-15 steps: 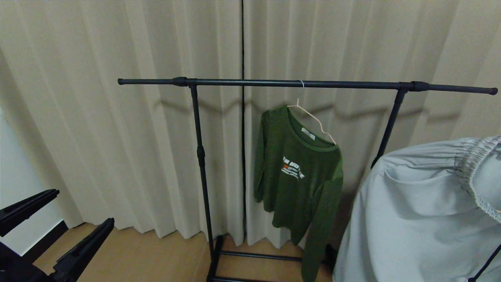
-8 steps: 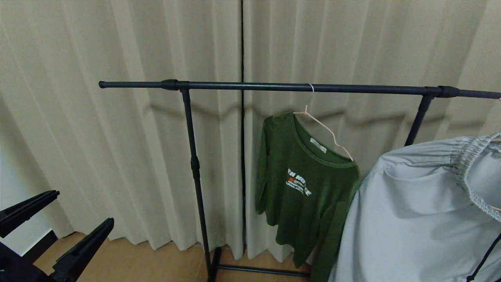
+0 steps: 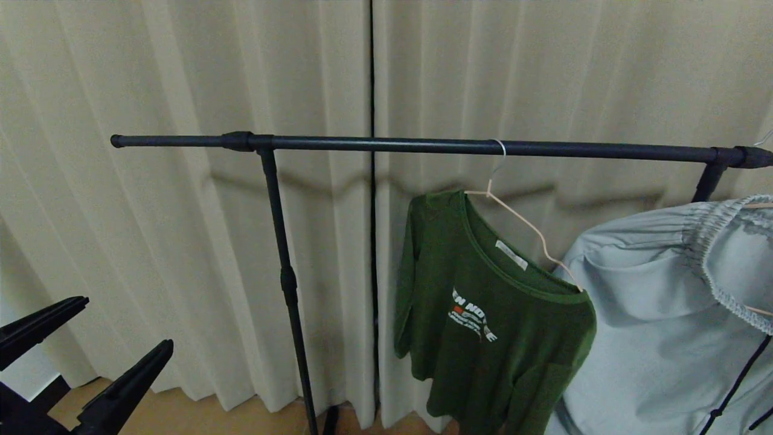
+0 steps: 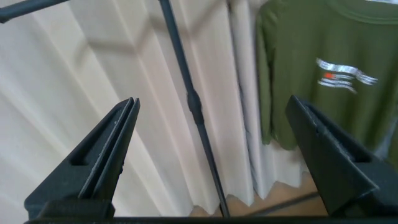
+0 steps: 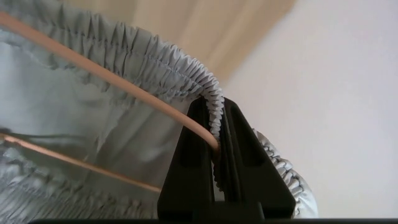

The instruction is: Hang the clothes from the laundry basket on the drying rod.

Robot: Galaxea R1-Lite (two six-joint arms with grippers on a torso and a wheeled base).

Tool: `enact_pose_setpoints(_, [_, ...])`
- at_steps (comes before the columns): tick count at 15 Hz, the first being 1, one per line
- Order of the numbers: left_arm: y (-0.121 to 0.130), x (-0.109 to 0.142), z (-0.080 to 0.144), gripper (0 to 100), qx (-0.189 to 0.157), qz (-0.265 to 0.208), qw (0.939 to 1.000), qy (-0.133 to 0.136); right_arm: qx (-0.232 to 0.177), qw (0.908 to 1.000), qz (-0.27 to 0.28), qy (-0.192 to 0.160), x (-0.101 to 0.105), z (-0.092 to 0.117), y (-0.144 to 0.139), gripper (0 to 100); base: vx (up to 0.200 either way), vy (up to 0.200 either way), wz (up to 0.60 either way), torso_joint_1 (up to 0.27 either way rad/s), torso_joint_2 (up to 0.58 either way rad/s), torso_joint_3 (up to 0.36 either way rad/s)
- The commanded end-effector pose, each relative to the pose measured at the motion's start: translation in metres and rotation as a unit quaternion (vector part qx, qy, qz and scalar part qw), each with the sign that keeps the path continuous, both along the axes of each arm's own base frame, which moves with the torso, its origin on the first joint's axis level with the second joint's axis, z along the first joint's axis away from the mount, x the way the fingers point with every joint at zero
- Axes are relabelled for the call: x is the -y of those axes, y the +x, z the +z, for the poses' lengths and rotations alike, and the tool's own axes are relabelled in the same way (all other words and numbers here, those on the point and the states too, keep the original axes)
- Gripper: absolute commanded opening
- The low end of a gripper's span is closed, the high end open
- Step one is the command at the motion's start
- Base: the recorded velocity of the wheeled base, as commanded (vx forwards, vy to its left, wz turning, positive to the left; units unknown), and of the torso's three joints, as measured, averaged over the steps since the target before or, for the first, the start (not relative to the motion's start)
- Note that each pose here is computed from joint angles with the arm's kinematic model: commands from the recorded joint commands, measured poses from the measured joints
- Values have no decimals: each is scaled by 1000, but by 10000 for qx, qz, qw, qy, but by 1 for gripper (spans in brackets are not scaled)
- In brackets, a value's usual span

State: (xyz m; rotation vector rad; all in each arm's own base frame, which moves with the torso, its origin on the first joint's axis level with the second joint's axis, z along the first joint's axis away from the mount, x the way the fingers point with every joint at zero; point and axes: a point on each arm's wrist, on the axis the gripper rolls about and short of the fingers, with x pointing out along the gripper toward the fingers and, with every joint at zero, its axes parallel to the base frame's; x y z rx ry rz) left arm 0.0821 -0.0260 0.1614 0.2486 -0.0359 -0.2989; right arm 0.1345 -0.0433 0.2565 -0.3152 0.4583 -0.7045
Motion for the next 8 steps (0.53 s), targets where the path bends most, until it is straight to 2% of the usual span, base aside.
enact_pose_setpoints(1, [-7,-2,-2,100,88,5,10000,-29,-148,9996,218,26,-4,-2,13,0,0,0,0,0,0,0])
enact_pose_setpoints(4, [-12,-7,-6,100,97,203,9996,-166,-319,9992,260,-8,-7,-3,31,0,0,0,0,0,0,0])
enact_pose_setpoints(8, [-28,-13,-14,100,325,361,9986,-211,-536,9981,297,-16,-7,-3,68,0,0,0,0,0,0,0])
